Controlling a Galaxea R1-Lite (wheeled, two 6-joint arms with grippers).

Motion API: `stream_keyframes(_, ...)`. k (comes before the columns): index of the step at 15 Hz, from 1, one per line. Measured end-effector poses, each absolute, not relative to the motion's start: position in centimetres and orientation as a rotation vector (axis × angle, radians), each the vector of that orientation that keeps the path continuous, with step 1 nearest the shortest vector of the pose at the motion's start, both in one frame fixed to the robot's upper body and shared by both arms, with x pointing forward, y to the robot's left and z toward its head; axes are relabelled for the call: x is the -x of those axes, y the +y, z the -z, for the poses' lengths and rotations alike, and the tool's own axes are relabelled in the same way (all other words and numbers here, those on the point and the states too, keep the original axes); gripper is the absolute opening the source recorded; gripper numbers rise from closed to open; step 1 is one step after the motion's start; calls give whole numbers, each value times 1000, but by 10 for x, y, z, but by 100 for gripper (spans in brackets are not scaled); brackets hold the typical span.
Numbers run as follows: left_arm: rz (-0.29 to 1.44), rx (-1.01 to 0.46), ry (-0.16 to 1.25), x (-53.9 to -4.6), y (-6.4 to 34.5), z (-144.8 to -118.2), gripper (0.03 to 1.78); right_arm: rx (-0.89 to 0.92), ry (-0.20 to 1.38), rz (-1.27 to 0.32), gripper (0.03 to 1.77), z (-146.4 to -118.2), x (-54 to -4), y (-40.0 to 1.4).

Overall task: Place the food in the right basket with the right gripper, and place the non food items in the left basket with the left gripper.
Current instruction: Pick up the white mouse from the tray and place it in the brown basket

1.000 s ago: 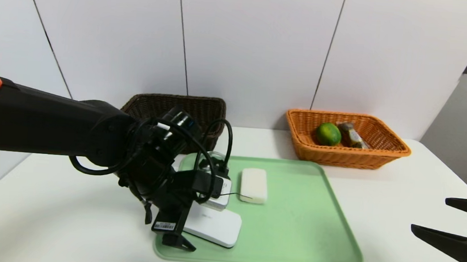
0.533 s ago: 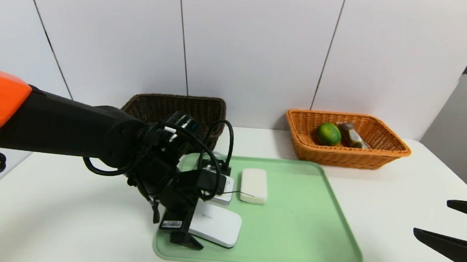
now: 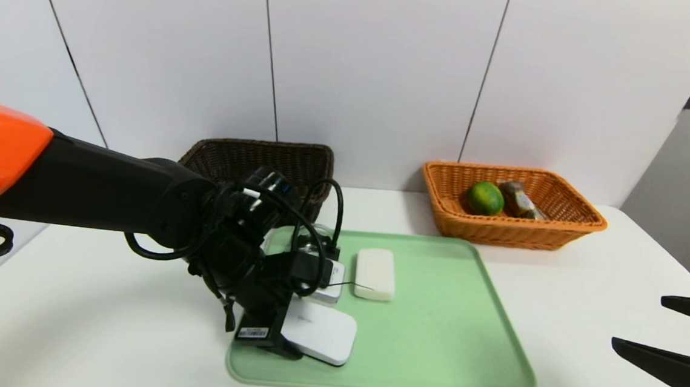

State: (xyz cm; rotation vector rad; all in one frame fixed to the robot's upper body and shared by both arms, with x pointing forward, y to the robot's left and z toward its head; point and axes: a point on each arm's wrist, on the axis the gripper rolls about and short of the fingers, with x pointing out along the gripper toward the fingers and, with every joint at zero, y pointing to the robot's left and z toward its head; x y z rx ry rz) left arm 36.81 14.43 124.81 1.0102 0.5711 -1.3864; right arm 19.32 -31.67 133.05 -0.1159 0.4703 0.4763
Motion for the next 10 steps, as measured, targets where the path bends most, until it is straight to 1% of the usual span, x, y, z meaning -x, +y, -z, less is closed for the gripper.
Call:
stream_keyframes(1,1386,-1010,571,-368,144,-1248,106,116,468,-476,170,-1331,-192,-317)
stream_keyframes(2,1385,-1011,570,-368,145,-1249,102,116,465,-478,170,-1331,-192,-317)
stream_keyframes(7,1381,-1008,560,-365,146,-1253,99,114,469,-482,170,-1329,-191,-317)
stream_keyframes(10,1330,-946,547,-358,148,-1272,99,95,489,-479,170,-1325,-191,-317)
